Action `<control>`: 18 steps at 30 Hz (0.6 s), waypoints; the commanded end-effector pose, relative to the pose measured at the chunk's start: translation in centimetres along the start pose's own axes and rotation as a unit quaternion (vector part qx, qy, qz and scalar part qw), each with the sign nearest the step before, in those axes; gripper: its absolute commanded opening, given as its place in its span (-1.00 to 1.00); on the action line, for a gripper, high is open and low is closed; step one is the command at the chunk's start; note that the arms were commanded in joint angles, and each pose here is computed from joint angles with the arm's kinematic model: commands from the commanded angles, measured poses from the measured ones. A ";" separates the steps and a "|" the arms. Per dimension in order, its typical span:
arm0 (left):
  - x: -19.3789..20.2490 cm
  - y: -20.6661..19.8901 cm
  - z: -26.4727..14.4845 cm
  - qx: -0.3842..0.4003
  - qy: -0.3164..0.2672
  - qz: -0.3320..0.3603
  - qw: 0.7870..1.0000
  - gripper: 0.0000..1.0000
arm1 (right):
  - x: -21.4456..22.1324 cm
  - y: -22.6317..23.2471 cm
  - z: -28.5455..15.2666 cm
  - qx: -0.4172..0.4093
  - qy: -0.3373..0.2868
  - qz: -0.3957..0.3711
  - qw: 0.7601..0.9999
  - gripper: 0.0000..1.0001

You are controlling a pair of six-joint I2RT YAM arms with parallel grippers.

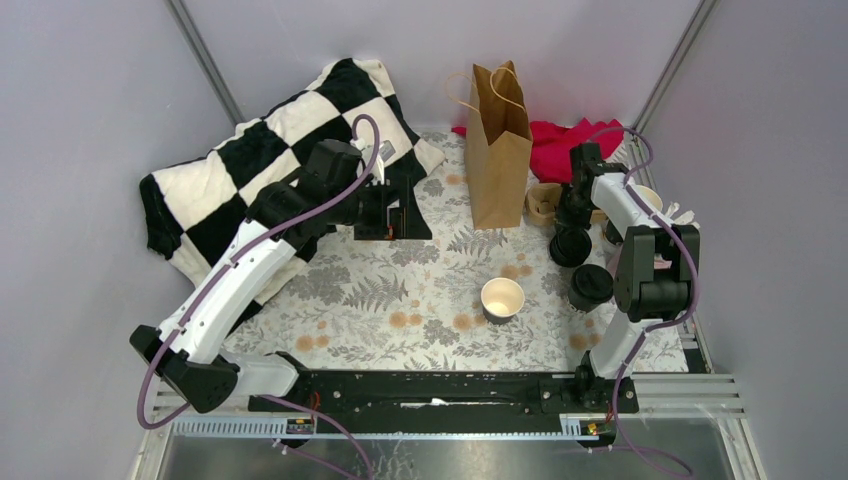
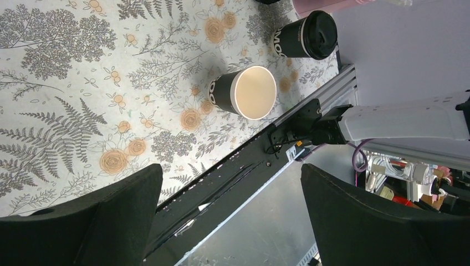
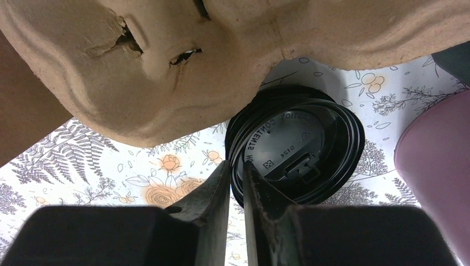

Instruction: Pack the takeout coffee

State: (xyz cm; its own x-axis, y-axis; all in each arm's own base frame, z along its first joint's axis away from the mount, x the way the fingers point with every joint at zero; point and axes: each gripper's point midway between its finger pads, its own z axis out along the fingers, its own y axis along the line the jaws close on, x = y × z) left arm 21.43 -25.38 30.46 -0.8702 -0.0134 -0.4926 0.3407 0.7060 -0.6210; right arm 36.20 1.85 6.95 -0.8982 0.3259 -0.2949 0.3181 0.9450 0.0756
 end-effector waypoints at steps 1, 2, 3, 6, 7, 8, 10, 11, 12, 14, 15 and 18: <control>-1.5 -0.9 -0.9 0.007 -0.027 0.021 0.999 0.98 | -1.0 0.3 -0.6 -0.011 -0.018 -0.006 1.000 -0.61; -1.5 -0.8 -0.8 0.007 -0.026 0.020 0.999 0.98 | -1.0 0.3 -0.6 -0.012 -0.017 -0.008 1.000 -0.63; -1.5 -0.8 -0.7 0.007 -0.026 0.019 0.999 0.98 | -0.9 0.2 -0.6 -0.011 -0.016 -0.009 1.000 -0.67; -1.5 -0.9 -0.7 0.009 -0.026 0.018 0.999 0.98 | -0.9 0.1 -0.7 -0.009 -0.015 -0.014 1.000 -0.78; -1.6 -0.9 -0.7 0.010 -0.026 0.017 0.999 0.98 | -1.0 0.1 -0.9 -0.009 -0.017 -0.014 1.000 -0.81; -1.5 -0.9 -0.6 0.010 -0.025 0.015 1.000 0.98 | -1.1 0.1 -1.2 -0.010 -0.019 -0.015 1.000 -0.84; -1.4 -0.9 -0.6 0.012 -0.026 0.013 0.999 0.98 | -1.4 0.3 -2.0 -0.015 -0.027 -0.016 0.999 -0.89; -1.4 -0.9 -0.6 0.013 -0.028 0.011 0.999 0.98 | -1.4 0.4 -2.3 -0.019 -0.028 -0.017 0.999 -0.91; -1.4 -1.0 -0.7 0.015 -0.029 0.009 0.999 0.98 | -1.4 0.5 -2.6 -0.022 -0.029 -0.017 0.999 -0.94; -1.3 -1.0 -0.7 0.017 -0.030 0.007 0.999 0.98 | -1.4 0.5 -3.3 -0.023 -0.030 -0.016 0.999 -1.00; -1.4 -1.1 -0.7 0.017 -0.031 0.007 0.999 0.98 | -1.4 0.6 -3.6 -0.025 -0.033 -0.014 0.999 -1.00; -1.5 -1.2 -0.9 0.018 -0.034 0.004 0.999 0.98 | -1.6 0.6 -4.9 -0.030 -0.043 -0.014 0.999 -1.00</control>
State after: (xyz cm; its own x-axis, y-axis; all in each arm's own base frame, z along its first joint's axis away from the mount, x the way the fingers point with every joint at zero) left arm 21.52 -25.38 30.63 -0.8690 -0.0202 -0.4944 0.3375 0.7065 -0.6221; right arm 35.89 1.86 8.12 -0.9023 0.3043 -0.3053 0.2934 0.9524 0.0822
